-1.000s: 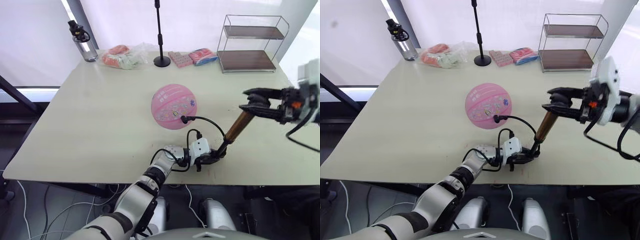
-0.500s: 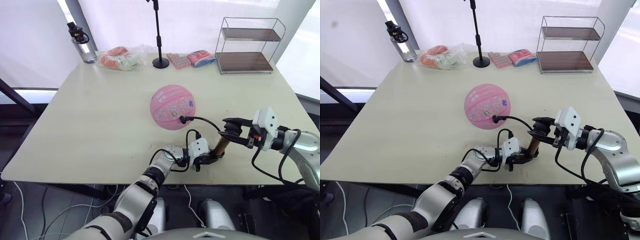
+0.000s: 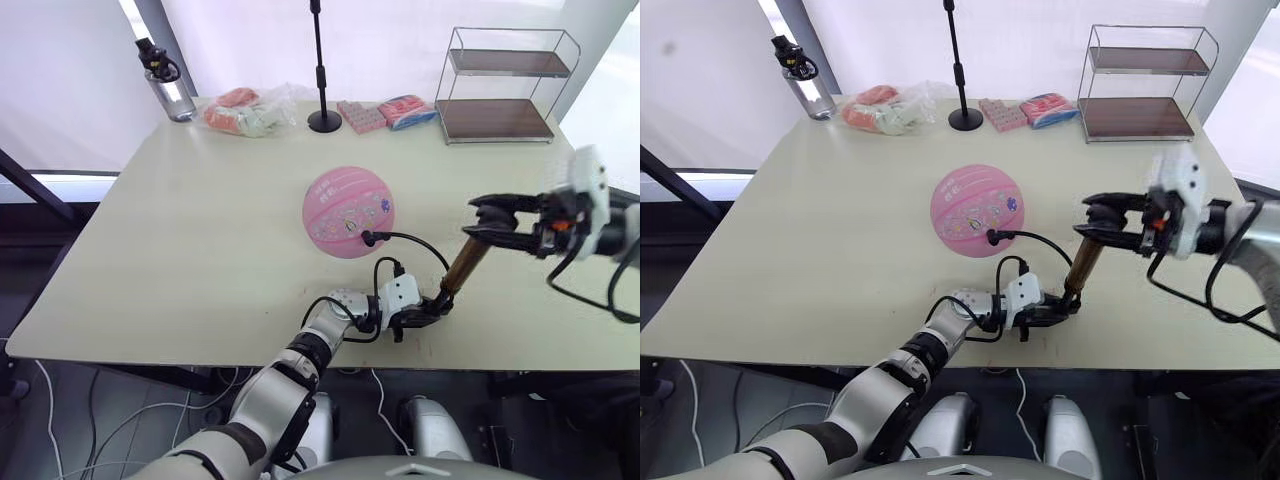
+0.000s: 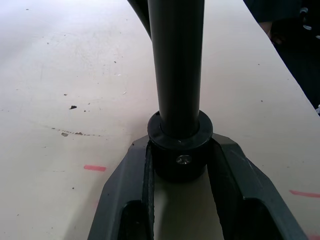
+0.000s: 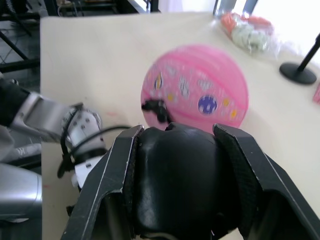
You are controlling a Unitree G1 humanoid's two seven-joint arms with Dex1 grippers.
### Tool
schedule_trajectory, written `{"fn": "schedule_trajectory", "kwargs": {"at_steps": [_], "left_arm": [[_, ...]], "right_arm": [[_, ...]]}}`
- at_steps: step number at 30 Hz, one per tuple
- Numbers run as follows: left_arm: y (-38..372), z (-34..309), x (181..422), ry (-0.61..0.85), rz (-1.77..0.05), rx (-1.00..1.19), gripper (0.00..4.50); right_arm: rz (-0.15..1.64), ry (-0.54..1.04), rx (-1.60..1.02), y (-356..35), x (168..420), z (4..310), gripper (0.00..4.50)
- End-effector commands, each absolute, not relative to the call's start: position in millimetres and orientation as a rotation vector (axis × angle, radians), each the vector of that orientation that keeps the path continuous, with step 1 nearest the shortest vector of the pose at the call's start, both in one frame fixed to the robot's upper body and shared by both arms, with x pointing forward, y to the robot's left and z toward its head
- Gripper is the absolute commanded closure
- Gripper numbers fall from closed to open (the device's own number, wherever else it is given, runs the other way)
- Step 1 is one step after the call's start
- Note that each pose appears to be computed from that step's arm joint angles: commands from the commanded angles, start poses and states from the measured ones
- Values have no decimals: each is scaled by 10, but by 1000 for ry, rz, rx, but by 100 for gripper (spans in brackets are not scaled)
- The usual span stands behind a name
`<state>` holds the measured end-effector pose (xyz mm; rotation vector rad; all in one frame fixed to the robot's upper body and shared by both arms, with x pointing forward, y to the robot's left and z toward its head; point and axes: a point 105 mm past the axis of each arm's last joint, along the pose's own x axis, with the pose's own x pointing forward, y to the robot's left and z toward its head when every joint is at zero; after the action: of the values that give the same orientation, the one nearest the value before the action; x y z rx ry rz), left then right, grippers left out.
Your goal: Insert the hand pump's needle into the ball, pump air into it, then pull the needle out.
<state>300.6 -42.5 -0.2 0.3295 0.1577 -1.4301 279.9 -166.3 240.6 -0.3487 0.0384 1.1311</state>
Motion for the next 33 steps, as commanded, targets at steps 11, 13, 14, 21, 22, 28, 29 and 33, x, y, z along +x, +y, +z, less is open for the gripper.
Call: {"fn": "schedule_trajectory", "kwargs": {"at_steps": [11,13,14,21,22,28,29,33], "left_arm": [[-273,-372,2859,331,-1416,325,343],[-273,-373,2860,331,-1415,325,343],[-272,-373,2860,332,-1415,326,343],[-272,-377,2856,333,-1415,323,343],[-272,-378,2855,333,-1415,323,343],[-272,-384,2851,333,-1412,322,343],[-272,-385,2850,333,-1412,322,343],[-270,-384,2856,332,-1409,325,343]], "right_arm": [[1083,-63,-416,-1798,2681,3160,267],[1079,-62,-412,-1797,2688,3151,267],[1080,-60,-401,-1784,2696,3119,267],[1084,42,-381,-1714,2737,2577,267],[1086,59,-367,-1689,2740,2453,267],[1072,116,-333,-1605,2751,1862,267],[1070,123,-342,-1588,2745,1747,267],[1041,134,-349,-1485,2707,1304,267]]}}
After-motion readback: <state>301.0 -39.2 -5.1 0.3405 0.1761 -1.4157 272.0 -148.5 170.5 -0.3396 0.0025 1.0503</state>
